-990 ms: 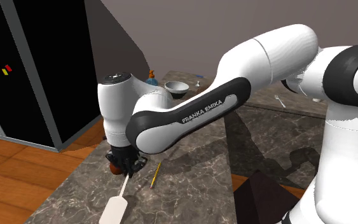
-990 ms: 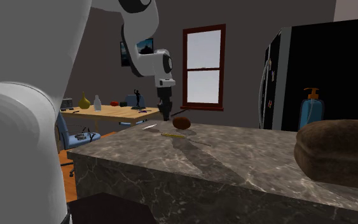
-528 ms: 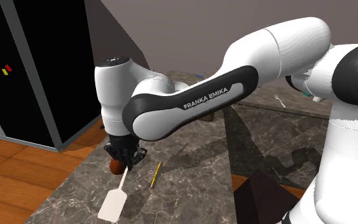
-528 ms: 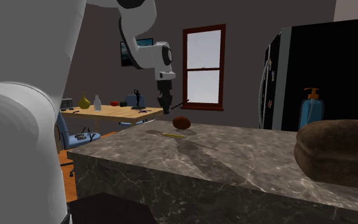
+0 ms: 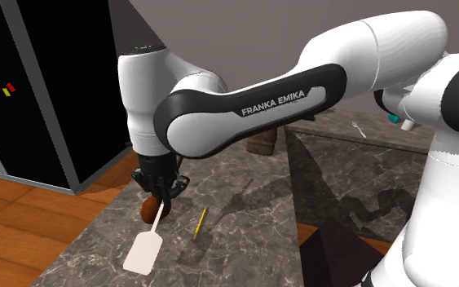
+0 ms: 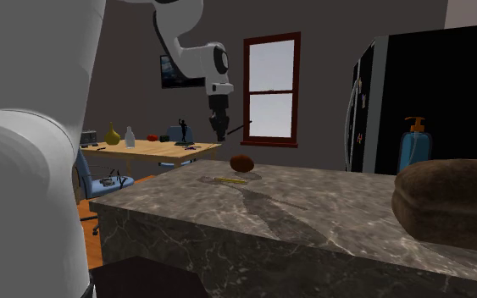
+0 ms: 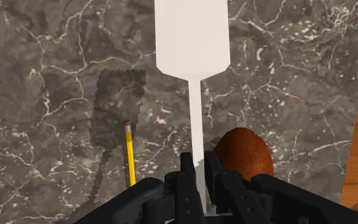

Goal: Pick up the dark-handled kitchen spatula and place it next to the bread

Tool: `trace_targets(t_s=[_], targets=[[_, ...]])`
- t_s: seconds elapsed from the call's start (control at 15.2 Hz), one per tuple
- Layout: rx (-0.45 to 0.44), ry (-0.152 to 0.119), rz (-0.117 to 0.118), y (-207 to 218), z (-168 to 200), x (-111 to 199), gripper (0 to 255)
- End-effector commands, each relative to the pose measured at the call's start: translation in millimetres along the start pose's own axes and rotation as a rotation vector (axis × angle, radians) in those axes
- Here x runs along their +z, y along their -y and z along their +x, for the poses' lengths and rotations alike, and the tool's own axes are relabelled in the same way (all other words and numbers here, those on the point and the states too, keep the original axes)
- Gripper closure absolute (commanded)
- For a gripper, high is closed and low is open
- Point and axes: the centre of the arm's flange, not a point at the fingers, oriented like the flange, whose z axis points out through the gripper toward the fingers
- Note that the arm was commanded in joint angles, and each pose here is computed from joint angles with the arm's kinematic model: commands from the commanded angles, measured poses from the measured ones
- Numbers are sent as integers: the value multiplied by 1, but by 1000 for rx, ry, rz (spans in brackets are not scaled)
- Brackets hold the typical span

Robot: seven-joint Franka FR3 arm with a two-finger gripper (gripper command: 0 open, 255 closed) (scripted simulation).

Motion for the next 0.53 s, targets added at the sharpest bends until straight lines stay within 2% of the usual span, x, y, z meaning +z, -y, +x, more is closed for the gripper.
trace_targets(t_s=[0.0, 0.46], targets=[[0, 0, 0, 1, 1, -11, 255], [0, 0, 0, 1, 4, -47, 255]])
